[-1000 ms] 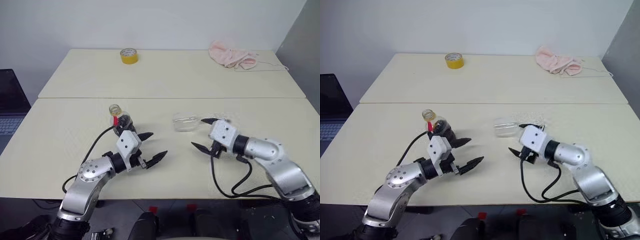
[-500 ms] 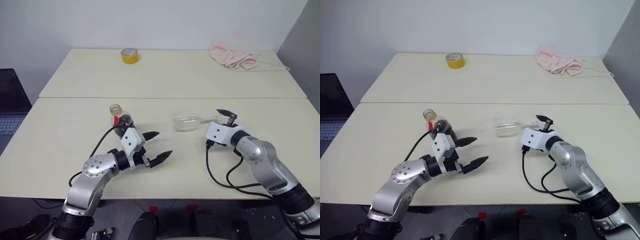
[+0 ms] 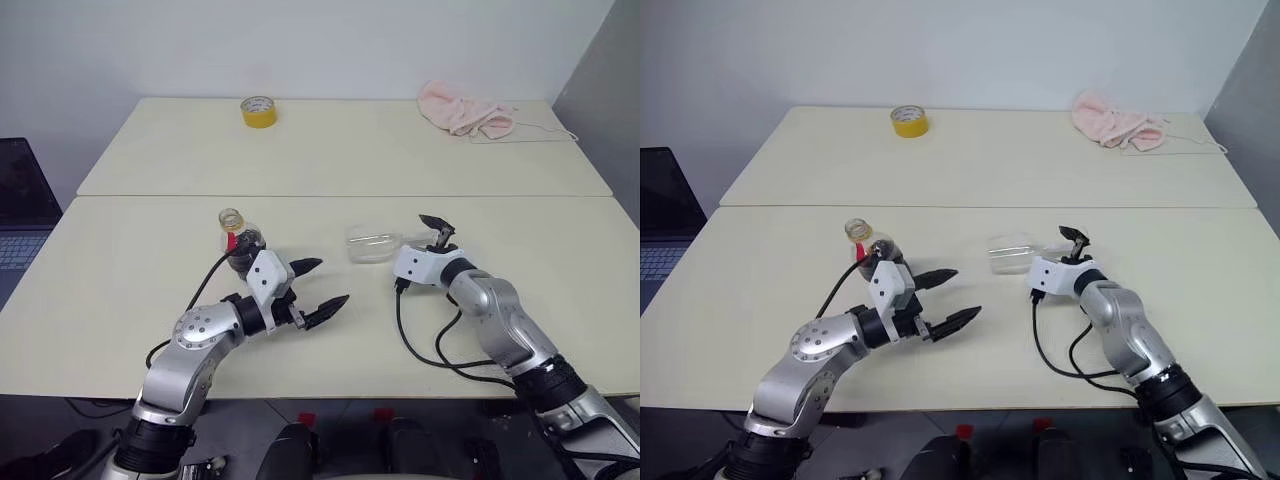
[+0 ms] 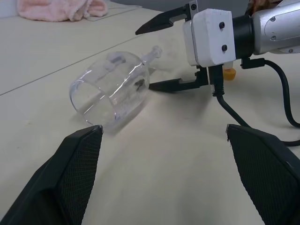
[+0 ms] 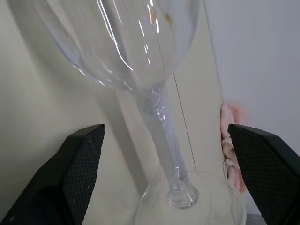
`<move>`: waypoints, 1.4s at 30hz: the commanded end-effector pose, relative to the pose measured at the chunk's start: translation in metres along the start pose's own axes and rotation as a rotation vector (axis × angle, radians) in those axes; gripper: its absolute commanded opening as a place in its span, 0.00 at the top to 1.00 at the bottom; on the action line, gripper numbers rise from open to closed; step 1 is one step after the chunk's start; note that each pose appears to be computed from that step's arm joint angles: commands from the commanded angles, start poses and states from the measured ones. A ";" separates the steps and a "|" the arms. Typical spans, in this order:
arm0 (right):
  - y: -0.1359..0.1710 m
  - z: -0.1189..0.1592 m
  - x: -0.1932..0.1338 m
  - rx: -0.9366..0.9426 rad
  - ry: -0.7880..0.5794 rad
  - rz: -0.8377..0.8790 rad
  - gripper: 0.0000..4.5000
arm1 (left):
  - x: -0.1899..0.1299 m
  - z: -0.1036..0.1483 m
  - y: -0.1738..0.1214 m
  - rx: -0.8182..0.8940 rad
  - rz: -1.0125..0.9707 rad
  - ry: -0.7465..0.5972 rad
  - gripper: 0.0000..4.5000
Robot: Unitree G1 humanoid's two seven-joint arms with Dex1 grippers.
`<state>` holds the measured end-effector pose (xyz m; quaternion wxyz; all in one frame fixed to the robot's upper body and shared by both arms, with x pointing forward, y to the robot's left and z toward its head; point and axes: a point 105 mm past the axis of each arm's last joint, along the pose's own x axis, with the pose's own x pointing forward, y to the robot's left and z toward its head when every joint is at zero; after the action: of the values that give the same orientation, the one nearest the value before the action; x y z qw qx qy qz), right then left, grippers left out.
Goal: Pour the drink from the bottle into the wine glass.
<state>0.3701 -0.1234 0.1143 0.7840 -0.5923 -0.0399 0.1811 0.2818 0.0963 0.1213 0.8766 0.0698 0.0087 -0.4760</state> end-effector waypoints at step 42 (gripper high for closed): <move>0.012 0.072 -0.032 0.984 -0.478 0.059 0.97 | -0.031 0.013 0.000 -0.040 0.093 -0.016 0.00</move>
<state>0.3218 -0.0757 0.1173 0.9391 -0.1266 -0.0777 0.3098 0.2688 0.1198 0.1241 0.9007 0.0417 0.0291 -0.4314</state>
